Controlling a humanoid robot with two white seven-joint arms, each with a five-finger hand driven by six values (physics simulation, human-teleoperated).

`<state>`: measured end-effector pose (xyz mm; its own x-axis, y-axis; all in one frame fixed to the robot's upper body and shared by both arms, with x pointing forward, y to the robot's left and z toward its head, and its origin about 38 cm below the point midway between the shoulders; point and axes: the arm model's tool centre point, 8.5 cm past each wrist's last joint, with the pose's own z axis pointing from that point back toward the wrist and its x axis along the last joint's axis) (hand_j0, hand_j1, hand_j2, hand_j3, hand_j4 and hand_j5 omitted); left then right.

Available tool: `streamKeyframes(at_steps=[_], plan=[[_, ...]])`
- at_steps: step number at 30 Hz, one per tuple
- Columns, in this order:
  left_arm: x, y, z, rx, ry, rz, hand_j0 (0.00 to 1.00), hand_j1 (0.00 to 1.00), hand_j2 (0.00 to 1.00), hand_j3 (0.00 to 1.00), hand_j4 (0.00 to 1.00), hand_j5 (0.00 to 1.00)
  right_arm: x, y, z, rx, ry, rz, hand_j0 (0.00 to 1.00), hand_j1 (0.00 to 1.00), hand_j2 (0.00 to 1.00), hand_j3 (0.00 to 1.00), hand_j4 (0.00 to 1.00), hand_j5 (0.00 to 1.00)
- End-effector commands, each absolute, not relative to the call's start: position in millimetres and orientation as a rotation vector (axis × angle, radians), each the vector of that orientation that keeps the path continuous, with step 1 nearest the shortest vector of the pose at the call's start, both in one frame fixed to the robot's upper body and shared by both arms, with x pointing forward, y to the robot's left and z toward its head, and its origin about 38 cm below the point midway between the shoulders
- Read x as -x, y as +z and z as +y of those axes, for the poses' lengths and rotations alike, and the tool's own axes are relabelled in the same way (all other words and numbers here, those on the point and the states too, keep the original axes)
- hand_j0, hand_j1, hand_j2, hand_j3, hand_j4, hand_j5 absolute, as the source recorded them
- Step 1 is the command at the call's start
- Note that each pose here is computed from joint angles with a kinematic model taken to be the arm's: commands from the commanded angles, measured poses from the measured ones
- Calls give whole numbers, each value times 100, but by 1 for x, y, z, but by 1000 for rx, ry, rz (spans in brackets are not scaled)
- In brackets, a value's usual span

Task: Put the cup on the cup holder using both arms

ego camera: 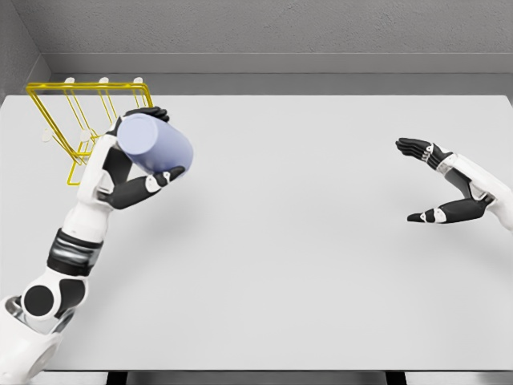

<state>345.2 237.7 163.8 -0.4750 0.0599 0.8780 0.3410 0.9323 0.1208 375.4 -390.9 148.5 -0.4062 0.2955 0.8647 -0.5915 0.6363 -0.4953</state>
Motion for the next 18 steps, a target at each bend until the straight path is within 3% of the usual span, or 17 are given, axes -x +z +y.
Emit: streamKeyframes(at_steps=[1, 18], plan=[[-346, 166, 241, 280, -334, -2055, 65, 65, 65, 65, 65, 65, -376, 149, -392, -243, 977, -1737, 100, 100, 100, 100, 100, 100], [-355, 176, 267, 222, -263, -2070, 65, 65, 65, 65, 65, 65, -376, 148, -391, -247, 983, -1734, 100, 100, 100, 100, 100, 100]])
